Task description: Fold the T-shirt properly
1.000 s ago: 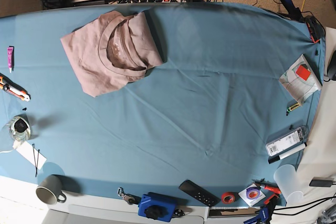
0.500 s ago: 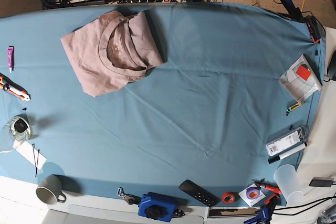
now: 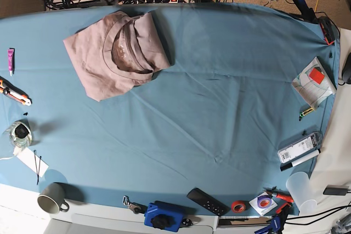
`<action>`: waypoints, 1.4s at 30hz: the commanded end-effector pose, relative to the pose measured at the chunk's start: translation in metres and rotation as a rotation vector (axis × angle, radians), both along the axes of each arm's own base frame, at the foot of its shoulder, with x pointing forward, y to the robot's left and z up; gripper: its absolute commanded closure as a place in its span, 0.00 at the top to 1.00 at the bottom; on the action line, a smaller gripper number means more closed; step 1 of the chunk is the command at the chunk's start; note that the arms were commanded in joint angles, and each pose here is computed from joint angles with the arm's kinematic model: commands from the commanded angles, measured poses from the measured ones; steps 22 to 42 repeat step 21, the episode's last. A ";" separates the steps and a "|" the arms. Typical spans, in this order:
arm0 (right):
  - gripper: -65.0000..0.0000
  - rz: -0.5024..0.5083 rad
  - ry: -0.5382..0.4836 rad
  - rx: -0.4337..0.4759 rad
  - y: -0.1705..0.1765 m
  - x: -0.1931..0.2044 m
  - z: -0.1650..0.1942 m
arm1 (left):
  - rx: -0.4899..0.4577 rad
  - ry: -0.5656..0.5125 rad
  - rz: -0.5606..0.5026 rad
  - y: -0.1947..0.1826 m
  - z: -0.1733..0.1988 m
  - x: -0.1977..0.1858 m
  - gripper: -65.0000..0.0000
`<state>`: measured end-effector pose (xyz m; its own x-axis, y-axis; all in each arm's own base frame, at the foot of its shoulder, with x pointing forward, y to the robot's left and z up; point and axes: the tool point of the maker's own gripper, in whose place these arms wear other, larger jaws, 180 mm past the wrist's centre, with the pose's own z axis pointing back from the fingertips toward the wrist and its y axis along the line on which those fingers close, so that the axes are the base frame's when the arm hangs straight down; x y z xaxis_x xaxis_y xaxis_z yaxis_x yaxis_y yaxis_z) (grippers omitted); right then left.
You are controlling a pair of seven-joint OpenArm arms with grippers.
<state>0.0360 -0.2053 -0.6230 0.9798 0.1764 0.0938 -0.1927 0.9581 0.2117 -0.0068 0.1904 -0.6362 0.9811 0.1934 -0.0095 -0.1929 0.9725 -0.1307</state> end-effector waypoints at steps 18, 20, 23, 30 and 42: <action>0.00 0.044 -0.076 -0.165 -0.025 0.012 -0.006 | -0.016 -0.094 -0.046 -0.027 -0.003 0.013 0.00; 0.00 0.045 -0.073 -0.165 -0.025 0.012 -0.007 | -0.015 -0.094 -0.046 -0.026 -0.003 0.013 0.00; 0.00 0.045 -0.073 -0.165 -0.025 0.012 -0.007 | -0.015 -0.094 -0.046 -0.026 -0.003 0.013 0.00; 0.00 0.045 -0.073 -0.165 -0.025 0.012 -0.007 | -0.015 -0.094 -0.046 -0.026 -0.003 0.013 0.00; 0.00 0.045 -0.073 -0.165 -0.025 0.012 -0.007 | -0.015 -0.094 -0.046 -0.026 -0.003 0.013 0.00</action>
